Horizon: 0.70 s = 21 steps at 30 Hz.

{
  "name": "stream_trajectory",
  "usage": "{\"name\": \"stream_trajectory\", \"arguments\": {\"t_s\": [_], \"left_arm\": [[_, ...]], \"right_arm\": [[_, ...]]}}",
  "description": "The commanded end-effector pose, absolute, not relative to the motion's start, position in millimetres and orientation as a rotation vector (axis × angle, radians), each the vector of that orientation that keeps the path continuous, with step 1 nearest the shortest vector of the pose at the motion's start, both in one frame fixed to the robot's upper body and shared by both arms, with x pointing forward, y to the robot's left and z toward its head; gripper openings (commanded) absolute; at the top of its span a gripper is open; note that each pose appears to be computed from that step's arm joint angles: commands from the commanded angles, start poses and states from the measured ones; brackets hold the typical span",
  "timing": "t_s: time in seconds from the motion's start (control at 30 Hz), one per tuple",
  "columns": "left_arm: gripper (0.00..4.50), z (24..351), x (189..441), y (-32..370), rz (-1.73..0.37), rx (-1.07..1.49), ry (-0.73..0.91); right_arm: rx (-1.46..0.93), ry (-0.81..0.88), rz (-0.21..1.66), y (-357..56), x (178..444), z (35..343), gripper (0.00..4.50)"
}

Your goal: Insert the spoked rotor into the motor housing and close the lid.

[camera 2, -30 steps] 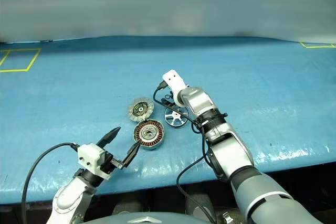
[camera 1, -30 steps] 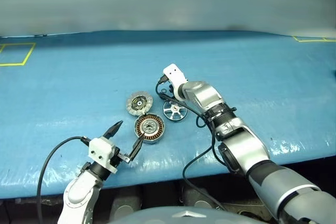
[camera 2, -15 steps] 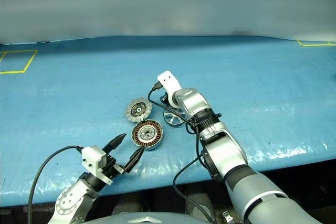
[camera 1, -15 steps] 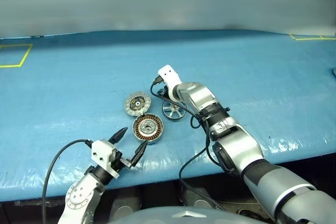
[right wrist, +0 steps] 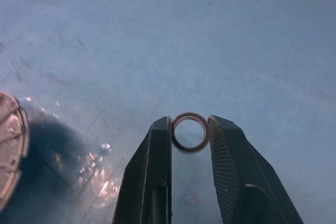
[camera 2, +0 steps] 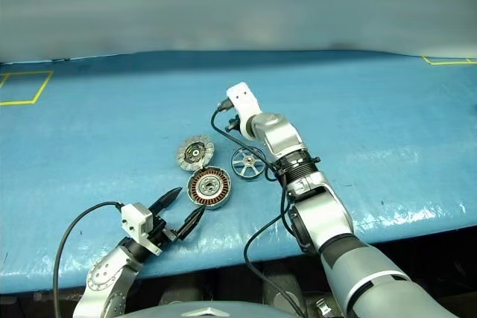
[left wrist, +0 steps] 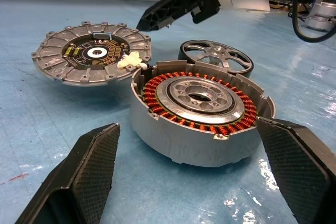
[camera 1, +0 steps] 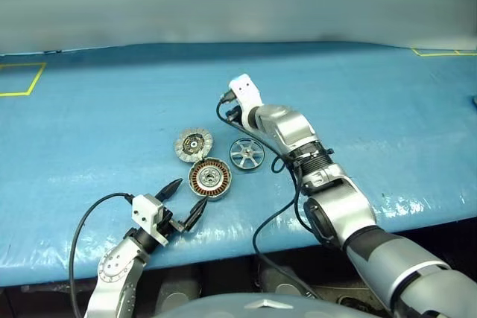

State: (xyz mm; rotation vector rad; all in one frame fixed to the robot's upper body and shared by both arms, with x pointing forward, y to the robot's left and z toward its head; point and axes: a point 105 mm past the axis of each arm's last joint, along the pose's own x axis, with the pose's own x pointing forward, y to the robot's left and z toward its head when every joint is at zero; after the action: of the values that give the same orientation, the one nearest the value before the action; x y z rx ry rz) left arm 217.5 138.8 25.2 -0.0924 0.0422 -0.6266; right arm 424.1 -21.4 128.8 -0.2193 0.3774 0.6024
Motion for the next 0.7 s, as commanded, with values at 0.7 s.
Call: {"name": "stream_trajectory", "arguments": {"t_s": [0.7], "left_arm": [[4.50, 42.3, 215.3, 137.9, -0.633, -0.042, 0.071]], "right_arm": [[-0.329, 0.284, 1.004, -9.9, 271.7, 129.2, 0.67]]}}
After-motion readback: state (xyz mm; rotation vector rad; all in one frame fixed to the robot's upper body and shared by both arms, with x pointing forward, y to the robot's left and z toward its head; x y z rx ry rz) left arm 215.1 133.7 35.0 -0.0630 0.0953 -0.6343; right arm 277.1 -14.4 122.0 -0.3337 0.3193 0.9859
